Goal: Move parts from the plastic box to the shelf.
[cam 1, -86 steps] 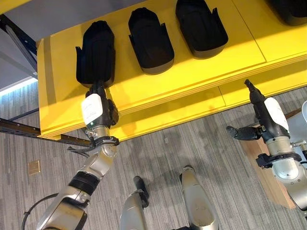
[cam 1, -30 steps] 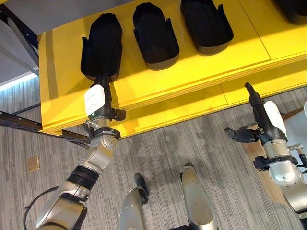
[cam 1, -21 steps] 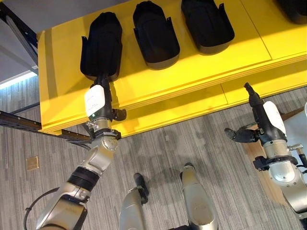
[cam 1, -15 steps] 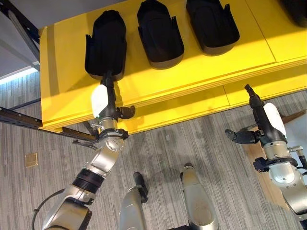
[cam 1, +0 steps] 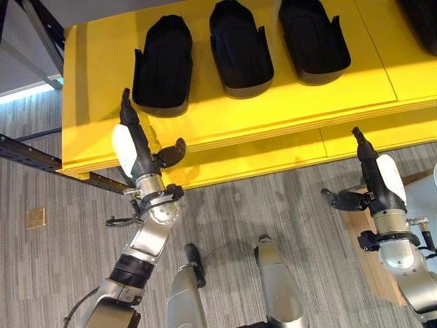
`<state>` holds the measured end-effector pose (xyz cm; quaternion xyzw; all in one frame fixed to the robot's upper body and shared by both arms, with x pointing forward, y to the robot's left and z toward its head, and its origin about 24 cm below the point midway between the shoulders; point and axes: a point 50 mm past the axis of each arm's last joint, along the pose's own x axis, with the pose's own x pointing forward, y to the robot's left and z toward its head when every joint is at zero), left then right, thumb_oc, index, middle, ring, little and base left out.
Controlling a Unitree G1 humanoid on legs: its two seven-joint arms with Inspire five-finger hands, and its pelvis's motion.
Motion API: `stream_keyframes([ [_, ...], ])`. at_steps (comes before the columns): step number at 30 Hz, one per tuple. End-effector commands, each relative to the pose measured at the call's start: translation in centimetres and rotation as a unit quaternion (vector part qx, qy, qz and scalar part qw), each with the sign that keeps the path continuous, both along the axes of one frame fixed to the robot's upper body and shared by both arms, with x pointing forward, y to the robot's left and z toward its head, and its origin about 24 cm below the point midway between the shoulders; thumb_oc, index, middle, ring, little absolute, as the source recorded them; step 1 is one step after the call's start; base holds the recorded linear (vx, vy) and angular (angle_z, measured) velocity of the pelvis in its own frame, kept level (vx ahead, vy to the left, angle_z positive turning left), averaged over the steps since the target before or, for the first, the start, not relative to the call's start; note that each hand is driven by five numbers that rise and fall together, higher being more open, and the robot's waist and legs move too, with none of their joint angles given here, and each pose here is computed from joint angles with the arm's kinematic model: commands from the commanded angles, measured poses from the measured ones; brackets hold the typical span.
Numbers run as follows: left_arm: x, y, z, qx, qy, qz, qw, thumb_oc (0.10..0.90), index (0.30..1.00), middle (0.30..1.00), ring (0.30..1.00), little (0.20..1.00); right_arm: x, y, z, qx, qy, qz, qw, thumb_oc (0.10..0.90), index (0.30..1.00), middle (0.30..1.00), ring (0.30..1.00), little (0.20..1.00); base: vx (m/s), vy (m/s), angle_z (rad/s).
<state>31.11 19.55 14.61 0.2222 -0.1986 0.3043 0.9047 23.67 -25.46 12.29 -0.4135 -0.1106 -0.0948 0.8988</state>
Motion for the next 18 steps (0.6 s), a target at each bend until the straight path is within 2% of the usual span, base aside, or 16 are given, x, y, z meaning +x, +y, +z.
stream_keyframes([
  [1, -0.6, -0.4, 4.1, 0.019, -0.117, -0.014, 0.993, 0.9, 1.0, 1.0, 1.0, 1.0, 0.5, 1.2, 4.4, 0.0, -0.139, 0.022, 0.99, 0.9, 1.0, 1.0, 1.0, 1.0, 0.0, 0.0, 0.0],
  [10, 0.0, -0.2, 6.3, 0.055, -0.148, -0.023, 0.987, 0.9, 1.0, 1.0, 1.0, 1.0, 0.8, 1.1, 4.6, -0.01, -0.133, 0.029, 0.991, 0.9, 1.0, 1.0, 1.0, 1.0, 0.0, 0.003, 0.0],
  [14, 0.1, -0.1, 8.4, 0.138, -0.166, -0.013, 0.976, 0.9, 1.0, 1.0, 1.0, 1.0, 0.8, 1.1, 4.8, -0.015, -0.131, 0.04, 0.99, 0.9, 1.0, 1.0, 1.0, 1.0, 0.01, 0.021, -0.01],
  [18, 0.4, 1.1, 10.4, 0.249, -0.158, 0.036, 0.955, 0.9, 1.0, 1.0, 1.0, 1.0, 1.0, 0.9, 5.4, -0.025, -0.126, 0.055, 0.99, 0.9, 1.0, 1.0, 1.0, 1.0, 0.03, 0.069, -0.06],
])
